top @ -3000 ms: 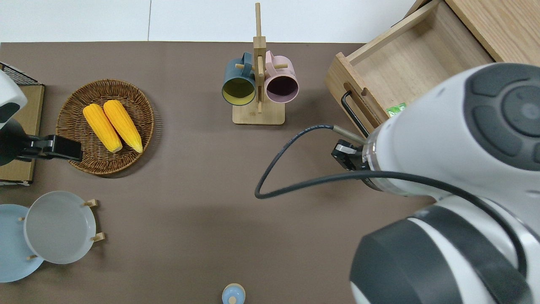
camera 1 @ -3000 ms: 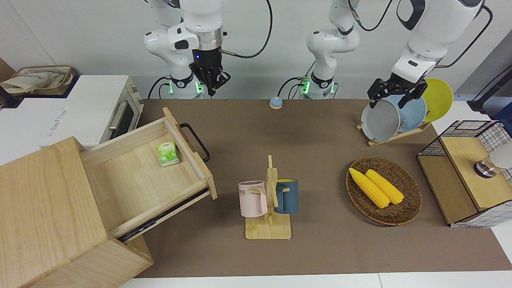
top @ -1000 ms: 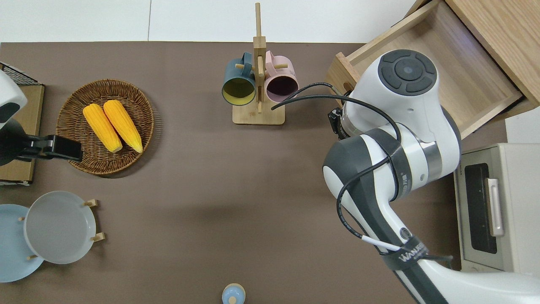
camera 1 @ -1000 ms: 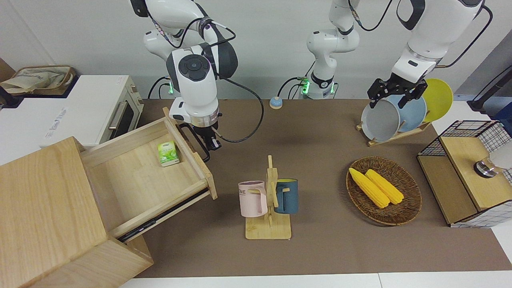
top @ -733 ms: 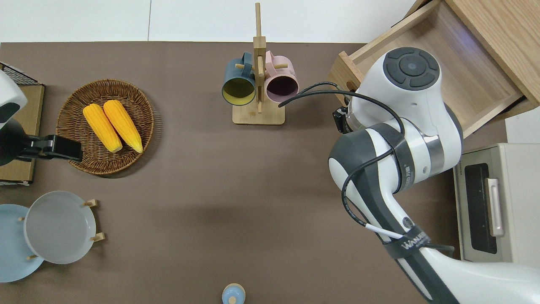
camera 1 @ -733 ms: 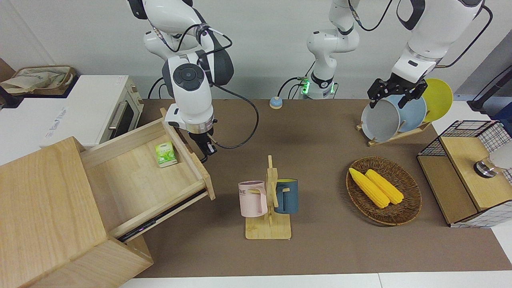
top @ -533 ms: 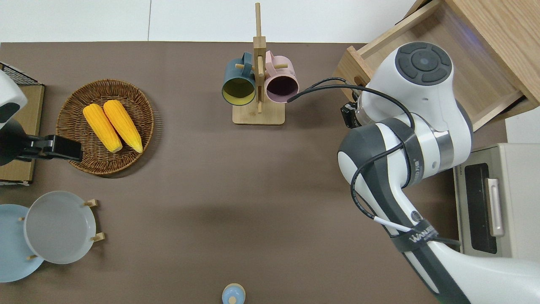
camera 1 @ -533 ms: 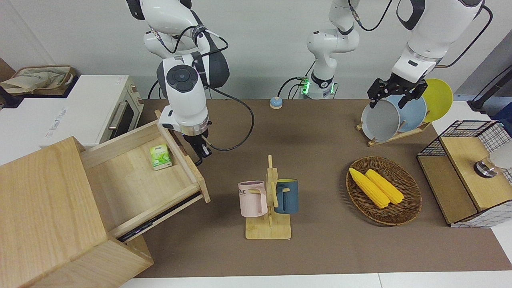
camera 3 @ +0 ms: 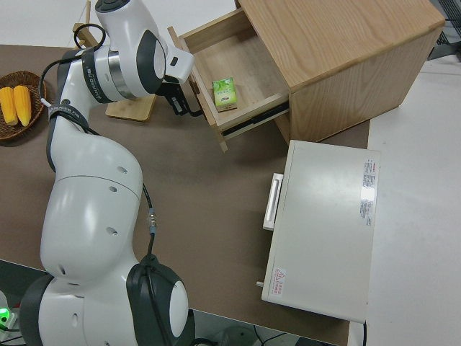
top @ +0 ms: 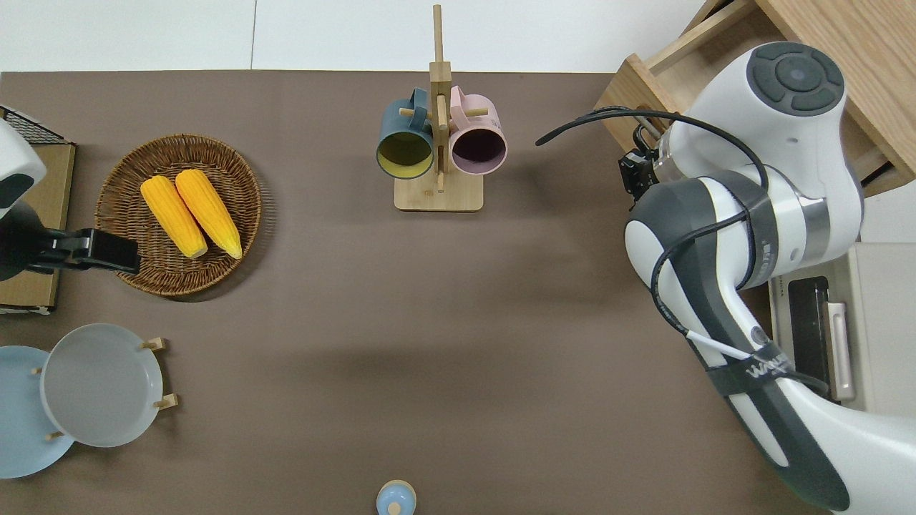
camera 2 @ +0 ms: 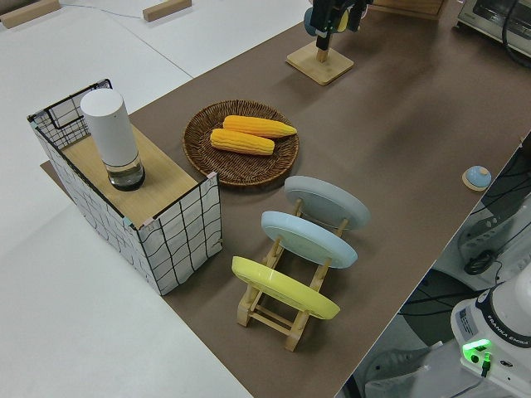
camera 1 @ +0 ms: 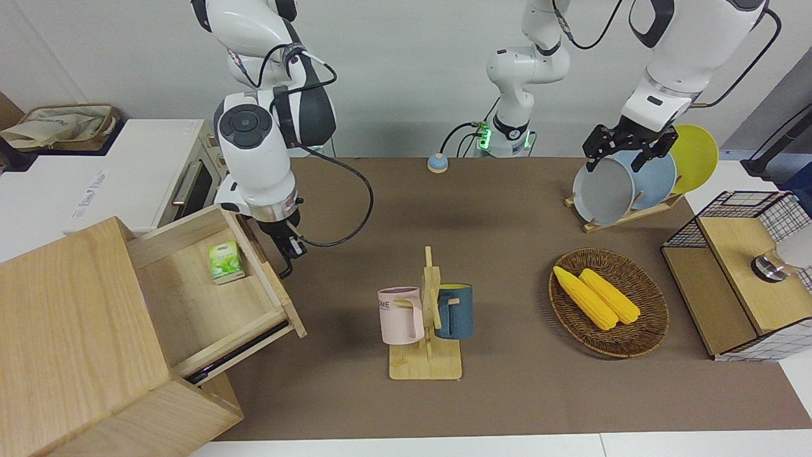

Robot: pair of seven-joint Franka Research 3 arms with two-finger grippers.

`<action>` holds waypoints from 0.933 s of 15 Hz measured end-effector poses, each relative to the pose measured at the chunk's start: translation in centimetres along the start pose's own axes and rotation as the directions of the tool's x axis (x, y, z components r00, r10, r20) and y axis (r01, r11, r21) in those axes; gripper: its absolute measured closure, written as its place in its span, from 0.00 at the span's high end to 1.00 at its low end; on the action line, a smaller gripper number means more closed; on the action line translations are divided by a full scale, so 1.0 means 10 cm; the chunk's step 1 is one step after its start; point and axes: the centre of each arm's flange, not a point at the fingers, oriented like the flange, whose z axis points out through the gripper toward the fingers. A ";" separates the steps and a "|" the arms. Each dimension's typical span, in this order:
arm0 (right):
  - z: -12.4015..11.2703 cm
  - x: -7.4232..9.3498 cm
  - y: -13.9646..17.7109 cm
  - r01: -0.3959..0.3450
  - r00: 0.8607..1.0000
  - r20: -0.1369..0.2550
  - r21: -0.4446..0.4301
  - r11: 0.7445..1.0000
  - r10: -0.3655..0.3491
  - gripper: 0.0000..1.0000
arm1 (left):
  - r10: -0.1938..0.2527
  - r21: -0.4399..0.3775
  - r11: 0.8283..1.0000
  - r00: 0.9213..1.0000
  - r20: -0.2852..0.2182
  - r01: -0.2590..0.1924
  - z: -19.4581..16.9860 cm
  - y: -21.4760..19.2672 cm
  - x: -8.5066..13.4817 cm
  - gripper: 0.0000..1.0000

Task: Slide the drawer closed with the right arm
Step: 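Push the drawer front away from the robot with the right gripper, then keep pushing the drawer fully into the wooden cabinet with the right gripper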

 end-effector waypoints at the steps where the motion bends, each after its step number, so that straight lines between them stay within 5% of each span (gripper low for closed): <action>1: 0.00 0.06 0.00 0.000 1.000 -0.002 0.006 1.000 0.000 0.01 | 0.000 0.000 1.000 1.000 0.000 0.000 0.00 0.00 0.00 1.00; 14: -0.03 0.92 0.38 0.026 1.000 -0.010 0.033 0.999 -0.026 0.01 | 0.000 0.000 1.000 1.000 0.000 0.000 0.00 0.00 0.00 1.00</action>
